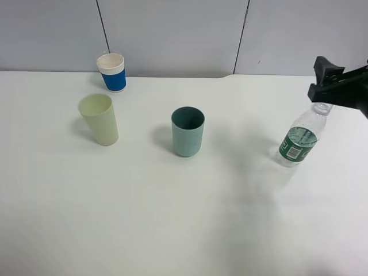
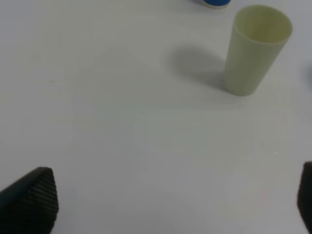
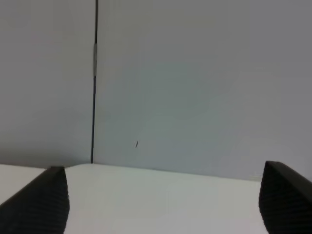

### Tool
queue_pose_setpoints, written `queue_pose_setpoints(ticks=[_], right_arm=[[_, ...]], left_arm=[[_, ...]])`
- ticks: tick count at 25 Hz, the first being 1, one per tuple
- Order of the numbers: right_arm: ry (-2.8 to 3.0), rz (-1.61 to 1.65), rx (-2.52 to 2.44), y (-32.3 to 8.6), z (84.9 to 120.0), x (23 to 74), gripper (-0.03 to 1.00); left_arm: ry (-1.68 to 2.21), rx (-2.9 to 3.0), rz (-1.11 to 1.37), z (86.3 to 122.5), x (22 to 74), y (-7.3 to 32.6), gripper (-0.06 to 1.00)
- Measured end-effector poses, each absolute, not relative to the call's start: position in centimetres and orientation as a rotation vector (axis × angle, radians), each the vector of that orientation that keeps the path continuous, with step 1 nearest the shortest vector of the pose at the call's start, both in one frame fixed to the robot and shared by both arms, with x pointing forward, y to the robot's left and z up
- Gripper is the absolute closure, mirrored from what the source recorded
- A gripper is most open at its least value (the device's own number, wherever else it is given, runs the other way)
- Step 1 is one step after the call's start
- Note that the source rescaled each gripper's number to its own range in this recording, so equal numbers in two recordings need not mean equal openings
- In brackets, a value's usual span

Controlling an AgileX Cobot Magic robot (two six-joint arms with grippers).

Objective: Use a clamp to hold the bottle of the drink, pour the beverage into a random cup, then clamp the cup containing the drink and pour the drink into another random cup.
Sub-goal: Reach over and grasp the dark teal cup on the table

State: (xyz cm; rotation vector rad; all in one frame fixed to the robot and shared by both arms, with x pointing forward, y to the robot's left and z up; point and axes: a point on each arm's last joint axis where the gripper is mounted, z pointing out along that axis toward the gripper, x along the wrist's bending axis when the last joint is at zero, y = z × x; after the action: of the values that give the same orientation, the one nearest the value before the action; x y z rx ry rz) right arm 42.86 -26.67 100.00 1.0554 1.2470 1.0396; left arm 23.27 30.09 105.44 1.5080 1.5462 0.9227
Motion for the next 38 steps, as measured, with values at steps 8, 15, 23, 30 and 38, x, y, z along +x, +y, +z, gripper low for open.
queue_pose_setpoints(ticks=[8, 15, 23, 30, 38], right_arm=[[1.253, 0.971, 0.922, -26.7, 104.4, 42.5, 0.52], [1.374, 0.942, 0.688, -25.0, 108.6, 43.8, 0.52], [1.720, 0.813, 0.523, -24.2, 113.6, 44.9, 0.52], [1.632, 0.786, 0.949, -26.7, 116.9, 43.4, 0.52], [1.377, 0.808, 1.181, -30.5, 119.5, 35.4, 0.52]], left_arm=[[1.546, 1.508, 0.923, 105.4, 23.3, 30.1, -0.06], [1.546, 1.508, 0.923, 105.4, 23.3, 30.1, -0.06], [1.546, 1.508, 0.923, 105.4, 23.3, 30.1, -0.06], [1.546, 1.508, 0.923, 105.4, 23.3, 30.1, -0.06], [1.546, 1.508, 0.923, 105.4, 23.3, 30.1, -0.06]])
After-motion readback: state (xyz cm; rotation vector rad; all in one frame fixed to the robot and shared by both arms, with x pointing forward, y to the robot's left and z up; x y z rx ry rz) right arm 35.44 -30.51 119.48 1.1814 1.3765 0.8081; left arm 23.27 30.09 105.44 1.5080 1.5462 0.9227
